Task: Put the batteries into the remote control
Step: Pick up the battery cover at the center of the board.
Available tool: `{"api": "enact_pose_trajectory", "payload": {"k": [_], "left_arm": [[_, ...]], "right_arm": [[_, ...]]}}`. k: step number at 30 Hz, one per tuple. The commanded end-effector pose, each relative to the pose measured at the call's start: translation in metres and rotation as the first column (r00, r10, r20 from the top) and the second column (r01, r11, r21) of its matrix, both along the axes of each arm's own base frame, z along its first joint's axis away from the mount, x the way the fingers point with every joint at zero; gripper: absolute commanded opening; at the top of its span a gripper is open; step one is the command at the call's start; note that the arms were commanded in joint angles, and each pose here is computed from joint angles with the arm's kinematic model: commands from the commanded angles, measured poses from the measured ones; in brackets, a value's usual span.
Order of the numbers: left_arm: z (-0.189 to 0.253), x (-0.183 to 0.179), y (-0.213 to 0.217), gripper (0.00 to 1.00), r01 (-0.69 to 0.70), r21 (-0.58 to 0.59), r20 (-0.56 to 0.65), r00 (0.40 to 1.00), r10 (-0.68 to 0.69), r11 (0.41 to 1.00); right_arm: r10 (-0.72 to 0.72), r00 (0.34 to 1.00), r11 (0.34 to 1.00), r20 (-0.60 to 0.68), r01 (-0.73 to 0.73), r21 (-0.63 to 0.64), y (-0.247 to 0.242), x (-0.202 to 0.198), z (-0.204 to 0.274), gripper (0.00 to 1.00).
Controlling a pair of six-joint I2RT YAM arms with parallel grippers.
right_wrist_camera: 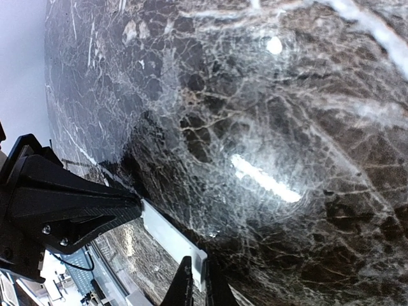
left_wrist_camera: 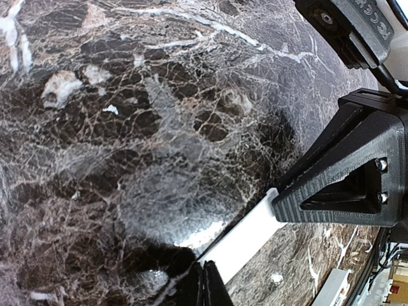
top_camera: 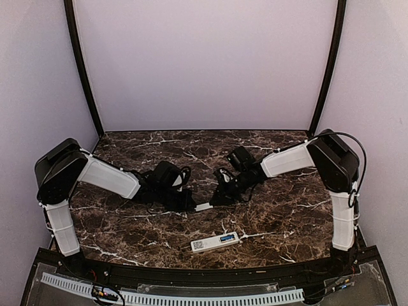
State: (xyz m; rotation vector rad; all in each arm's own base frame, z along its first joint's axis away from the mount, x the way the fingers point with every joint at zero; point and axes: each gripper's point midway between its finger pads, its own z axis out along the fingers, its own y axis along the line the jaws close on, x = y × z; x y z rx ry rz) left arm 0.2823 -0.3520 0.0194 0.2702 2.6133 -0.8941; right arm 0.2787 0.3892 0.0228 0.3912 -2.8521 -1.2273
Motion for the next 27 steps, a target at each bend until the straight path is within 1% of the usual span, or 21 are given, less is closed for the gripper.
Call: {"api": "enact_pose_trajectory", "payload": {"k": [1,6,10,13,17,20,22,24,26,27], "left_arm": [[-0.041,-0.026,0.016,0.01,0.029,0.084,-0.114,0.993,-0.019,0.996],[-0.044,-0.027,0.017,0.01,0.03,0.087,-0.115,0.993,-0.02,0.996],[-0.046,-0.028,0.018,0.0,0.028,0.09,-0.12,0.993,-0.017,0.996],[-0.046,-0.029,0.019,0.0,0.027,0.089,-0.12,0.993,-0.016,0.996],[-0.046,-0.029,0.018,0.0,0.03,0.089,-0.12,0.993,-0.019,0.996],[-0.043,-0.028,0.018,0.0,0.031,0.083,-0.112,0.993,-0.022,0.996],[-0.035,-0.026,0.018,0.01,0.031,0.077,-0.087,0.996,-0.025,0.997],[-0.024,-0.023,0.021,0.04,0.032,0.086,-0.05,0.998,-0.028,0.996],[-0.006,-0.018,0.023,0.1,0.042,0.089,0.004,0.999,-0.042,0.995],[0.01,-0.013,0.022,0.12,0.052,0.083,0.057,0.997,-0.057,0.995]], "right_arm": [[0.047,0.994,0.997,-0.094,-0.042,0.059,0.01,-0.023,-0.011,0.07],[0.068,0.991,0.989,-0.118,-0.051,0.141,0.021,-0.025,-0.001,0.07],[0.084,0.99,0.98,-0.112,-0.061,0.192,0.028,-0.026,0.01,0.07],[0.083,0.992,0.979,-0.097,-0.063,0.196,0.03,-0.025,0.015,0.07],[0.078,0.993,0.98,-0.088,-0.06,0.192,0.029,-0.024,0.017,0.01],[0.075,0.994,0.981,-0.078,-0.06,0.182,0.027,-0.024,0.018,0.0],[0.078,0.995,0.983,-0.067,-0.065,0.172,0.025,-0.024,0.021,0.0],[0.084,0.995,0.983,-0.047,-0.075,0.17,0.023,-0.022,0.027,0.0],[0.097,0.995,0.98,-0.01,-0.094,0.178,0.021,-0.02,0.04,0.0],[0.109,0.994,0.977,0.011,-0.109,0.182,0.02,-0.02,0.045,0.0]]}}
